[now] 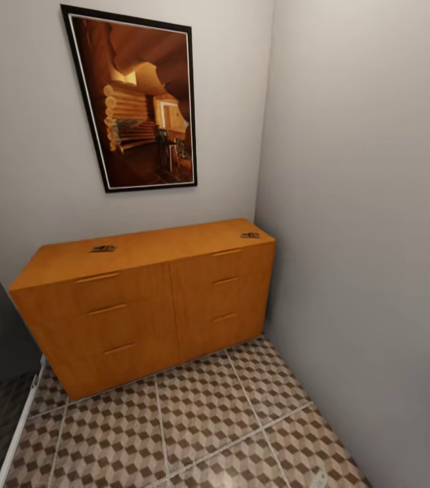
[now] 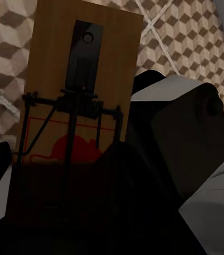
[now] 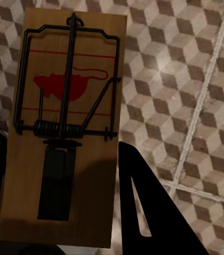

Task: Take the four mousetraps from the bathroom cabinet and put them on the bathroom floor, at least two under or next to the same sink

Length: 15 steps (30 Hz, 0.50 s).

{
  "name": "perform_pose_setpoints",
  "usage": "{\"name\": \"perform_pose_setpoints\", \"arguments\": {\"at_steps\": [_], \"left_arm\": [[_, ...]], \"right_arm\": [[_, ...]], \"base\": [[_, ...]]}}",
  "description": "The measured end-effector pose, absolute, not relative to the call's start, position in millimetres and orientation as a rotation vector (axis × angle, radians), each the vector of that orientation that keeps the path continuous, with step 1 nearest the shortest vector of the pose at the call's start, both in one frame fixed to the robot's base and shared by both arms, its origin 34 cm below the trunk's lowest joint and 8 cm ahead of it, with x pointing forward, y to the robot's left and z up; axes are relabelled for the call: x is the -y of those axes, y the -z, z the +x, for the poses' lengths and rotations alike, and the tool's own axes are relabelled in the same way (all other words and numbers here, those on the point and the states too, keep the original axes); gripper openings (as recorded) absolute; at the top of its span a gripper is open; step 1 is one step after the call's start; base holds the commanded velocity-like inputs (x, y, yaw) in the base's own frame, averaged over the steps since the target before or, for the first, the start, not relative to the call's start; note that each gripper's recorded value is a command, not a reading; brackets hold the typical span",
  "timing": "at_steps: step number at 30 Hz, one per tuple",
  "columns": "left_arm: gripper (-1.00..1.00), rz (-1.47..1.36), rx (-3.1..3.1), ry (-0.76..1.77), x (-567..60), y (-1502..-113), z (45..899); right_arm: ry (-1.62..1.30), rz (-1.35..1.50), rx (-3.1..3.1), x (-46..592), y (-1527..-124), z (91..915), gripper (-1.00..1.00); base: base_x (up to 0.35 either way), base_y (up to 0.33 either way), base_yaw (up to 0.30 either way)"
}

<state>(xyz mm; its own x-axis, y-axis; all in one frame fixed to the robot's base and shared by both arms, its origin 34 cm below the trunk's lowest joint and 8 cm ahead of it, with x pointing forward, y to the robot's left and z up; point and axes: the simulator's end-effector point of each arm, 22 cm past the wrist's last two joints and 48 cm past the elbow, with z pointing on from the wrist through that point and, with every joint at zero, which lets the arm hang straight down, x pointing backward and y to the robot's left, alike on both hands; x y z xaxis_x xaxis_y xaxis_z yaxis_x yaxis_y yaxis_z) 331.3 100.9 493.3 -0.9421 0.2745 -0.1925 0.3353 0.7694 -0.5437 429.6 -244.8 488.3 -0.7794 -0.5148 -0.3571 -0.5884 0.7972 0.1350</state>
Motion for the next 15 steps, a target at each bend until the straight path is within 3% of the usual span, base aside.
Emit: {"name": "perform_pose_setpoints", "arguments": {"at_steps": [15], "left_arm": [[-1.0, 0.492, -2.861, 0.91, -100.8, -492.3, 330.0]], "right_arm": [[-0.362, -0.86, -2.616, 237.8, -492.0, 438.0, -1.0]], "base": [[0.0, 0.0, -0.002]]}}
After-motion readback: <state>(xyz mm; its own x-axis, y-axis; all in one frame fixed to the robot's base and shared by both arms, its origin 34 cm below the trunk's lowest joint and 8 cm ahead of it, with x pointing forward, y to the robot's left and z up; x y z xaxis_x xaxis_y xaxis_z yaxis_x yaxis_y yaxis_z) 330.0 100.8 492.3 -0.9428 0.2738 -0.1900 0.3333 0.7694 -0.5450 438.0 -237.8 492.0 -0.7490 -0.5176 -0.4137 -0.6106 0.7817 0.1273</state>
